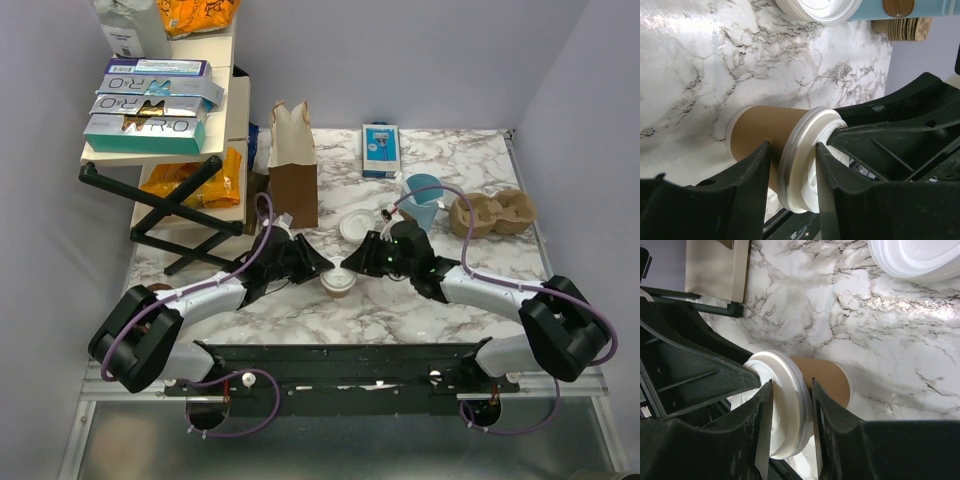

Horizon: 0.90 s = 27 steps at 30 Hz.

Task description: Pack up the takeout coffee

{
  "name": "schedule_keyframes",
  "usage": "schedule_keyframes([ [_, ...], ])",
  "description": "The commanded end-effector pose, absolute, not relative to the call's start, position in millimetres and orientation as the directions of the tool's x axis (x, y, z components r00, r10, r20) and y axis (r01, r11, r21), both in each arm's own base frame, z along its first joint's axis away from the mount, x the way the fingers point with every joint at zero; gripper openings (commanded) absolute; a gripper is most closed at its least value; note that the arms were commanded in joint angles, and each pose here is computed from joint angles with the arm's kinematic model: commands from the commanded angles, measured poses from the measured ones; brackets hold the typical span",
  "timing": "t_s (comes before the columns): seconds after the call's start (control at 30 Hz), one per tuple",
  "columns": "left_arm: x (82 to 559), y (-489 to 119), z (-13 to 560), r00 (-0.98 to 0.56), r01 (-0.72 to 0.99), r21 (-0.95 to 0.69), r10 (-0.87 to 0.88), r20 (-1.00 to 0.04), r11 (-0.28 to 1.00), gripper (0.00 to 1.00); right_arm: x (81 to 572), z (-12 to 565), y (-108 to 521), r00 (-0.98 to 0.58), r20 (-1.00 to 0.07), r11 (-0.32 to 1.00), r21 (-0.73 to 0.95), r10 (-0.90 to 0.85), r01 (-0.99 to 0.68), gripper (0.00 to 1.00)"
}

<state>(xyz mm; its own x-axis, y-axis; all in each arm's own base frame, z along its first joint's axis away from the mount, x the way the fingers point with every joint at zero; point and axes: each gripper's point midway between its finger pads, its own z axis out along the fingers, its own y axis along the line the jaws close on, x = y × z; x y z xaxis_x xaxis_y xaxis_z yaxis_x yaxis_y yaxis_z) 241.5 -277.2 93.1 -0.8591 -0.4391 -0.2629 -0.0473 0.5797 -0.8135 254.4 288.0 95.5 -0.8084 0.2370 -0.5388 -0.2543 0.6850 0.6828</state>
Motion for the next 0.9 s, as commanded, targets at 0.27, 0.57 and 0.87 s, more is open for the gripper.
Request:
schedule_keyframes([
  [0.27, 171.3, -293.6, 75.7, -0.944, 0.04, -0.757, -0.223, -0.242, 0.652, 0.84, 207.2, 43.8, 240.8, -0.878, -0.471, 0.827, 0.526, 0.09, -0.197, 0.38],
  [0.57, 183.1, -292.7, 119.4, -0.903, 0.136, -0.762, -0.237, -0.358, 0.633, 0.99, 215.2, 86.9, 241.6, -0.822, -0.557, 0.801, 0.543, 0.119, -0.251, 0.75],
  [0.87, 192.9, -268.5, 137.3, -0.85, 0.153, -0.679, -0.255, -0.461, 0.718, 0.99, 250.3, 163.3, 211.4, -0.635, -0.737, 0.861, 0.46, 0.232, -0.219, 1.0],
])
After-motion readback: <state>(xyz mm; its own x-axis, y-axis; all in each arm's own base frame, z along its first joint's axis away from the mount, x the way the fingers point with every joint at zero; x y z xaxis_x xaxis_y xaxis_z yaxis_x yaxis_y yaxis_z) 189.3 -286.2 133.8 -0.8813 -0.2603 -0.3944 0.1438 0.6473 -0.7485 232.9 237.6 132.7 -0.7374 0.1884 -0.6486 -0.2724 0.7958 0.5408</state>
